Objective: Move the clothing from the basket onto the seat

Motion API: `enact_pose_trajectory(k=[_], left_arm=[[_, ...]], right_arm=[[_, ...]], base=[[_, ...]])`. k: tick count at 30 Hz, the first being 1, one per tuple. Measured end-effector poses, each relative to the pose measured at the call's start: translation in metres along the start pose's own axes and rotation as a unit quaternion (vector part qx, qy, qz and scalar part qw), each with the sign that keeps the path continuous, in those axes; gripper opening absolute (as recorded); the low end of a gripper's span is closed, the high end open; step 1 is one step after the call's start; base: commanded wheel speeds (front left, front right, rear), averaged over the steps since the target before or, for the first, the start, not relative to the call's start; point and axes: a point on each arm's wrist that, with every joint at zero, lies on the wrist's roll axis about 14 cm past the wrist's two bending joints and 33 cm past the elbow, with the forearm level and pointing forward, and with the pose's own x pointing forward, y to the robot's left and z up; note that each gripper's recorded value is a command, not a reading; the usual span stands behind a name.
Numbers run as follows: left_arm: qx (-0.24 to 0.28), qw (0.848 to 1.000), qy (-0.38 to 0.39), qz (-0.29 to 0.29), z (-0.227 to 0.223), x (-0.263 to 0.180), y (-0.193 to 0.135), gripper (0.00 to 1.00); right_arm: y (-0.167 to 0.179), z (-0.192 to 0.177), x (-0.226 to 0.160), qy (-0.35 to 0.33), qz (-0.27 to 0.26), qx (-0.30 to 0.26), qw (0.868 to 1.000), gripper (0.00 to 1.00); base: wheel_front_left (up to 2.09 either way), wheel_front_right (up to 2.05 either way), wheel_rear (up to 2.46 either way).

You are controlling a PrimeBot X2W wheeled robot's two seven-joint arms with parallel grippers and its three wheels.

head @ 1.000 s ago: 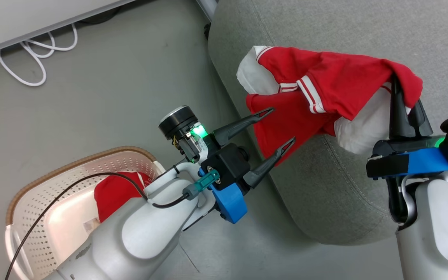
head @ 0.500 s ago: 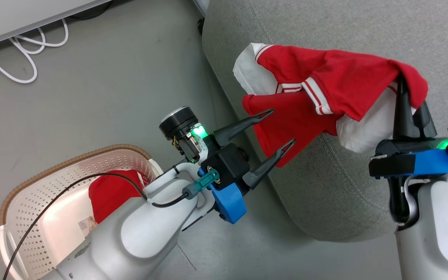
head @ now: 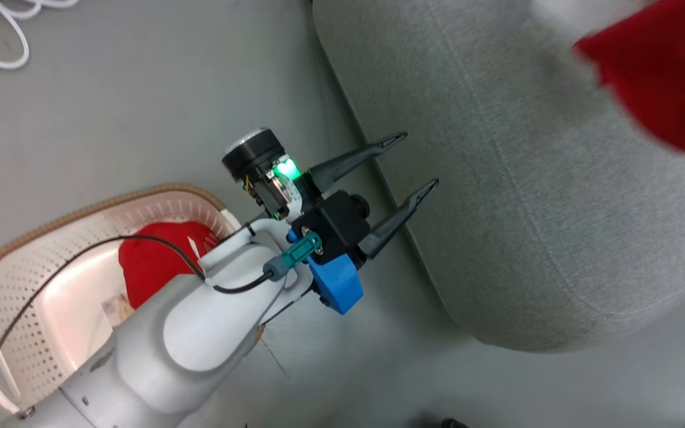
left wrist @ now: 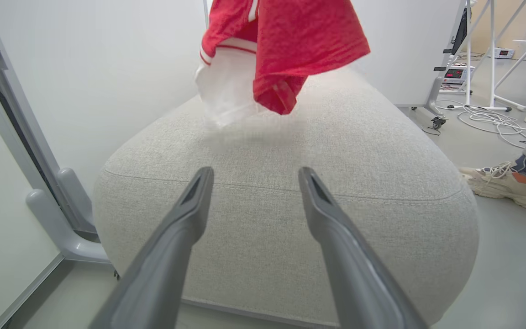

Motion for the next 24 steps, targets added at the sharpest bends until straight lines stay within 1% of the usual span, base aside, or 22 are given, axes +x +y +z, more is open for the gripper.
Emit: enact_pose_trajectory(k=[3, 7, 10, 13, 17, 19, 22, 24], left_arm=[[-0.007, 1.0, 0.005, 0.005, -0.014, -0.002, 0.009, 1.0], [-0.014, 1.0, 0.012, 0.011, -0.034, -0.006, 0.023, 1.0], [-0.02, 1.0, 0.012, 0.014, -0.048, -0.008, 0.03, 1.0], [-0.028, 0.999, 0.018, 0.016, -0.065, -0.013, 0.035, 1.0], [-0.04, 0.999, 0.023, 0.02, -0.085, -0.019, 0.04, 1.0], [-0.046, 0.998, 0.025, 0.021, -0.093, -0.021, 0.041, 1.0], [-0.053, 0.998, 0.032, 0.023, -0.103, -0.025, 0.042, 1.0], [-0.055, 0.998, 0.032, 0.024, -0.105, -0.027, 0.042, 1.0]], right_arm=[[-0.017, 0.014, 0.022, -0.035, -0.016, -0.03, 0.999, 0.0], [-0.035, 0.02, 0.049, -0.061, -0.032, -0.07, 0.995, 0.0], [-0.046, 0.015, 0.062, -0.066, -0.043, -0.095, 0.992, 0.0], [-0.049, -0.013, 0.066, -0.038, -0.047, -0.112, 0.992, 0.0], [-0.043, -0.066, 0.058, 0.021, -0.048, -0.12, 0.991, 0.0], [-0.035, -0.098, 0.049, 0.059, -0.043, -0.12, 0.99, 0.0], [-0.027, -0.144, 0.026, 0.123, -0.039, -0.118, 0.985, 0.0], [-0.024, -0.168, 0.01, 0.159, -0.04, -0.113, 0.98, 0.0]], base=[[0.0, 0.0, 0.0], [0.0, 0.0, 0.0], [0.0, 0.0, 0.0], [0.0, 0.0, 0.0], [0.0, 0.0, 0.0], [0.0, 0.0, 0.0], [0.0, 0.0, 0.0], [0.0, 0.0, 0.0]])
